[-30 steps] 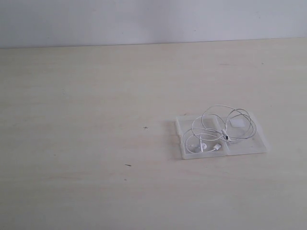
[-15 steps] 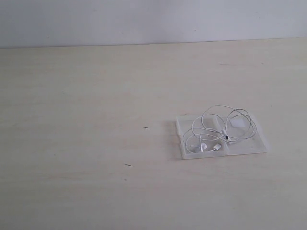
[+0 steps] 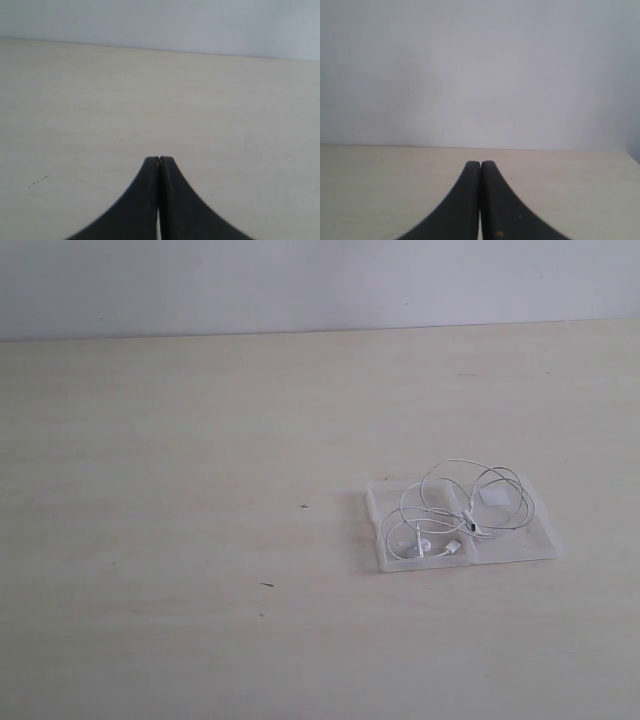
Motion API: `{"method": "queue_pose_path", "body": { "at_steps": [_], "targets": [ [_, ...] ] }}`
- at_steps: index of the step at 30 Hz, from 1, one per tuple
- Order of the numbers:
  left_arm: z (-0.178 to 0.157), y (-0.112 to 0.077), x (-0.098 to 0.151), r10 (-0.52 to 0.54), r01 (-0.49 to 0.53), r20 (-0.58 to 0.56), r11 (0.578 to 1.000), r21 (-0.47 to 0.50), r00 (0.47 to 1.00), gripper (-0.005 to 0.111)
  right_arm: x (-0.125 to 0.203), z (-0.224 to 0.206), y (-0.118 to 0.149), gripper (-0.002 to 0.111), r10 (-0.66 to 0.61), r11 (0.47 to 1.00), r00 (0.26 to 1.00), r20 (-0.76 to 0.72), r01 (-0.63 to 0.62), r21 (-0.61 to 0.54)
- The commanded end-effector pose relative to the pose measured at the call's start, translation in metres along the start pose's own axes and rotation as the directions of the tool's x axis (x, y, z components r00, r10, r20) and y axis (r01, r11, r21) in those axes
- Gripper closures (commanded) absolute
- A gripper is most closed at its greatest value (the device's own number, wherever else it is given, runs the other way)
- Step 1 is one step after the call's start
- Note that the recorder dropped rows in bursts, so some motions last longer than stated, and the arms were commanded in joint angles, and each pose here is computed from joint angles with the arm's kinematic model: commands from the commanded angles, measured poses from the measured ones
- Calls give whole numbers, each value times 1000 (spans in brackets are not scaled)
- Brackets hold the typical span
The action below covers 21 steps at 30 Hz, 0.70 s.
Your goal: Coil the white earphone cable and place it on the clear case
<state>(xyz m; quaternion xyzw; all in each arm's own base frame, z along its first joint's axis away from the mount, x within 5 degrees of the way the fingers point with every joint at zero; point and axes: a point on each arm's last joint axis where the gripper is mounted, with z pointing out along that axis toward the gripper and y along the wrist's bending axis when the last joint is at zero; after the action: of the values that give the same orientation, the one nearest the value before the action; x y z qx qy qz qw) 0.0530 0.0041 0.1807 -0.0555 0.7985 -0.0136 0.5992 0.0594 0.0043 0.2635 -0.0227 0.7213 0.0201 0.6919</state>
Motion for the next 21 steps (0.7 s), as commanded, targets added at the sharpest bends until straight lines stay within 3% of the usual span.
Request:
{"method": "queue_pose_path", "body": {
  "at_steps": [1,8,21],
  "targets": [
    [0,0,0,-8,8,14,1000,5,1000,107,10,-7,0,108,-12,1000,997,-74,12,2],
    [0,0,0,-8,8,14,1000,5,1000,107,14,-16,1,108,-7,1000,998,-61,7,-4],
    [0,0,0,-6,6,15,1000,4,1000,107,54,-5,0,108,-10,1000,996,-83,11,6]
  ]
}}
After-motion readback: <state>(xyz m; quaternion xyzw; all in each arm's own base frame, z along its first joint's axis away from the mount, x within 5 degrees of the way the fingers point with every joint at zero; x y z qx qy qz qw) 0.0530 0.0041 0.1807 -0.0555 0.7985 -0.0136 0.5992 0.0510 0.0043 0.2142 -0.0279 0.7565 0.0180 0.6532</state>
